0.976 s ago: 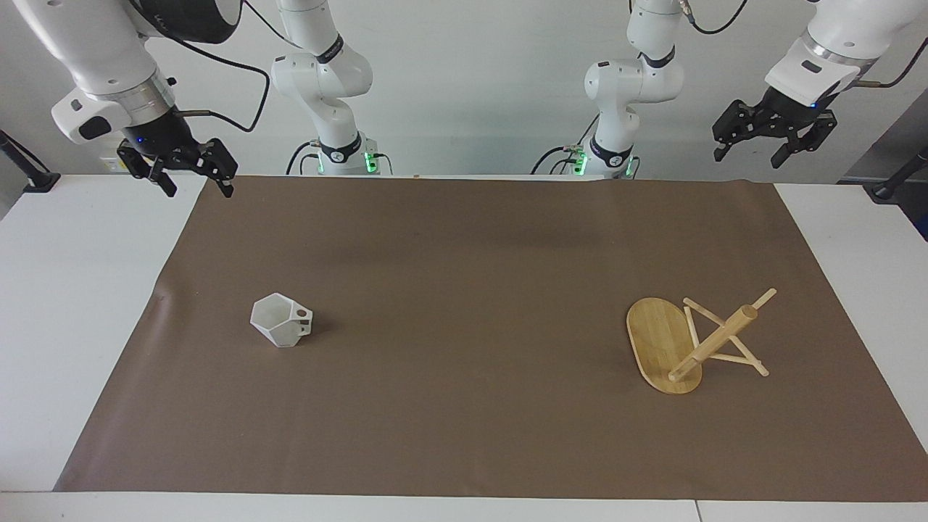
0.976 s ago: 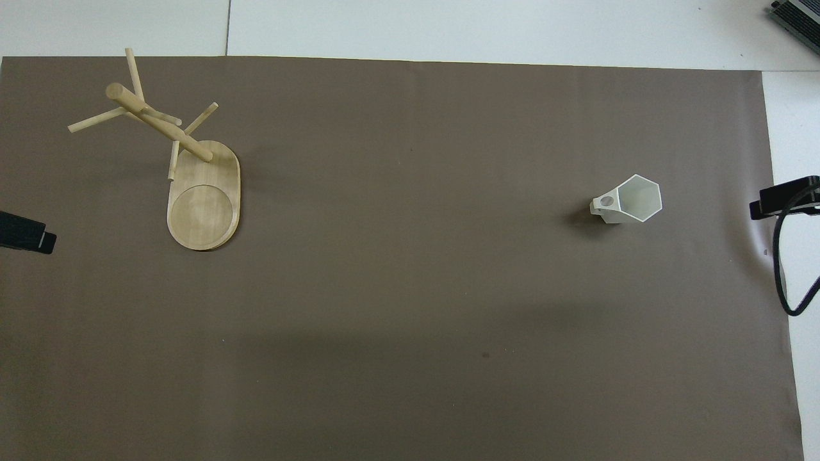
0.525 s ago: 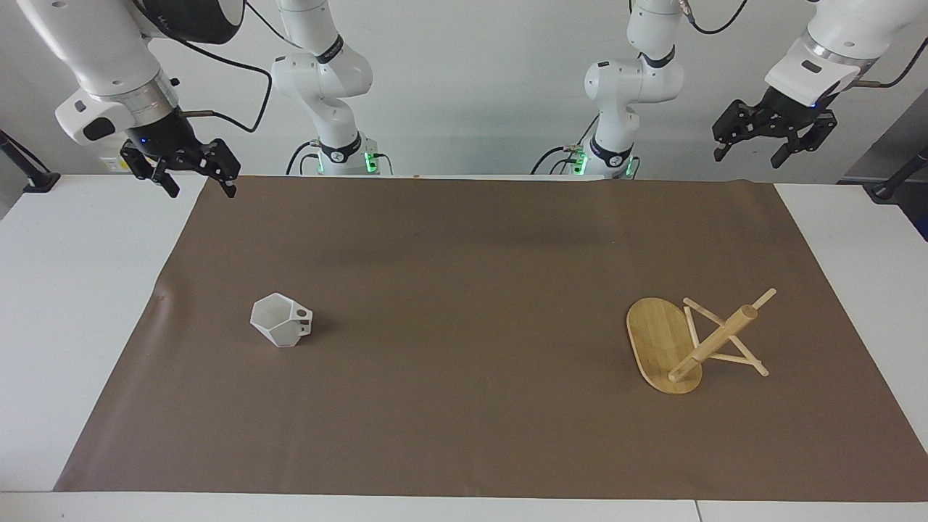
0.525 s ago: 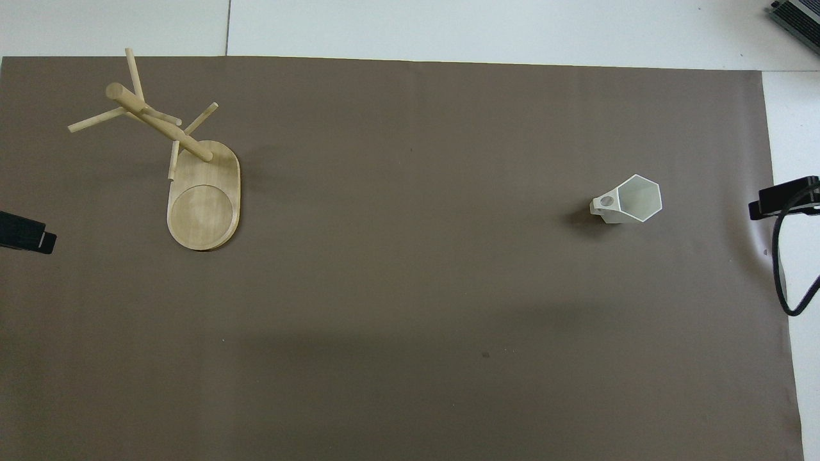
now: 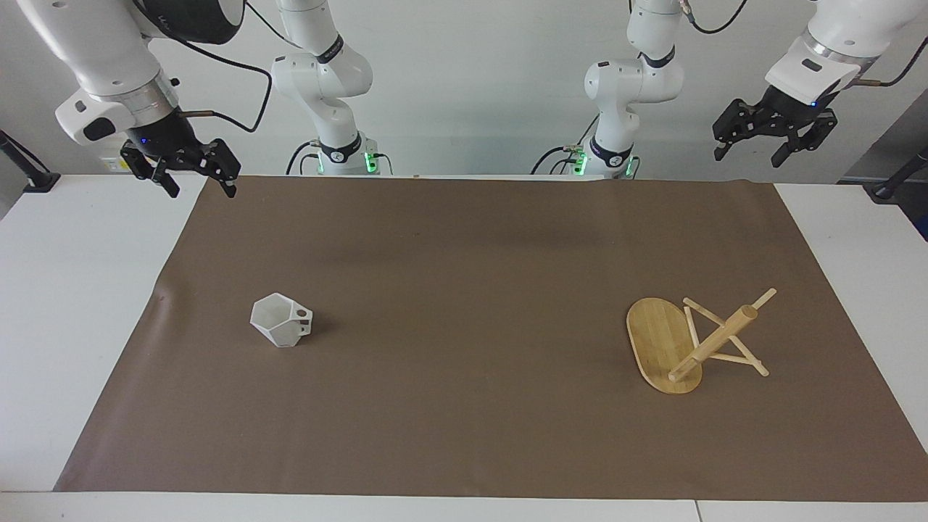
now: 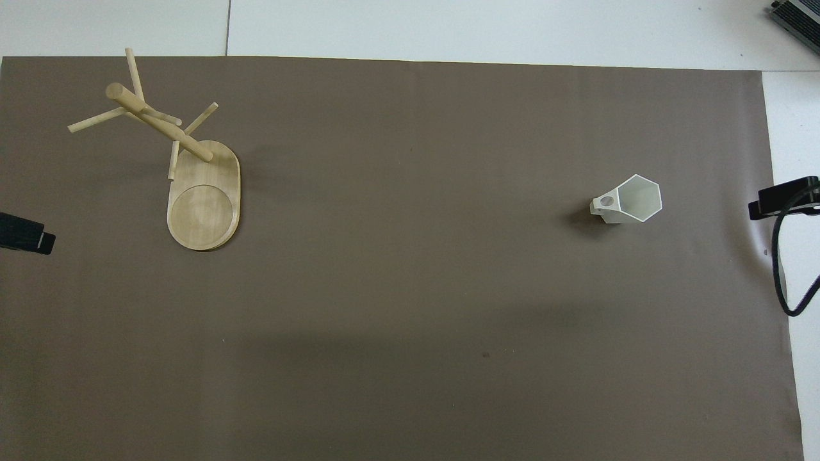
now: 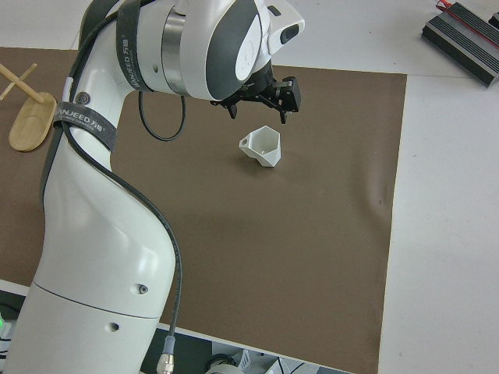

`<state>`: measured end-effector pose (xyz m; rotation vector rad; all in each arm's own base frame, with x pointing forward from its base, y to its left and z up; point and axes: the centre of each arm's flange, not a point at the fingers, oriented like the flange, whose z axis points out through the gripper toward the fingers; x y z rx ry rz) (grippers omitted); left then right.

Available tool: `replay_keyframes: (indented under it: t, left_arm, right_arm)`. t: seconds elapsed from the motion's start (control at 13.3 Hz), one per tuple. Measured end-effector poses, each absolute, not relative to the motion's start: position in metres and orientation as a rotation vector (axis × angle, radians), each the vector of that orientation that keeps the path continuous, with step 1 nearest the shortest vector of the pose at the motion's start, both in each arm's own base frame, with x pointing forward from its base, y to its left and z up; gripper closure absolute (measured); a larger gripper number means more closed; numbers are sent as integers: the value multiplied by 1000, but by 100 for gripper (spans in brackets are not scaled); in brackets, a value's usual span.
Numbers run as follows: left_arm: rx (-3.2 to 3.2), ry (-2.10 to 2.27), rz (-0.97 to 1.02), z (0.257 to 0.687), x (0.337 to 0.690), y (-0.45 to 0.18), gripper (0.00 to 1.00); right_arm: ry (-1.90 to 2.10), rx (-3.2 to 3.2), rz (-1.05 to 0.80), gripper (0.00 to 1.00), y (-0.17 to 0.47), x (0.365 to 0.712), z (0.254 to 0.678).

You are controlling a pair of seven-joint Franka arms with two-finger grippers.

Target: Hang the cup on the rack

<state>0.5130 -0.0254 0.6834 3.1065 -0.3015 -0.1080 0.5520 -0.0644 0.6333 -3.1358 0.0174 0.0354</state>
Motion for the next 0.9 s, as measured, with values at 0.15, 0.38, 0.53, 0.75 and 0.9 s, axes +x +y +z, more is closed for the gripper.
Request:
replay_keyframes:
  t: [0.15, 0.38, 0.53, 0.75, 0.9]
  left_arm:
    - [3106, -301, -115, 682, 512, -25, 0]
    - [3106, -300, -121, 680, 510, -25, 0]
    - [3106, -301, -120, 681, 510, -25, 0]
    - [3106, -300, -121, 680, 509, -25, 0]
    - [3106, -300, -125, 679, 509, -25, 0]
  right_arm:
    - [17, -3135, 39, 0, -64, 552, 632]
    - [13, -3135, -17, 0, -64, 558, 620]
    - [16, -3134, -100, 0, -65, 564, 597]
    - [21, -3135, -156, 0, -67, 569, 558]
    - [37, -3120, -159, 0, -68, 574, 533]
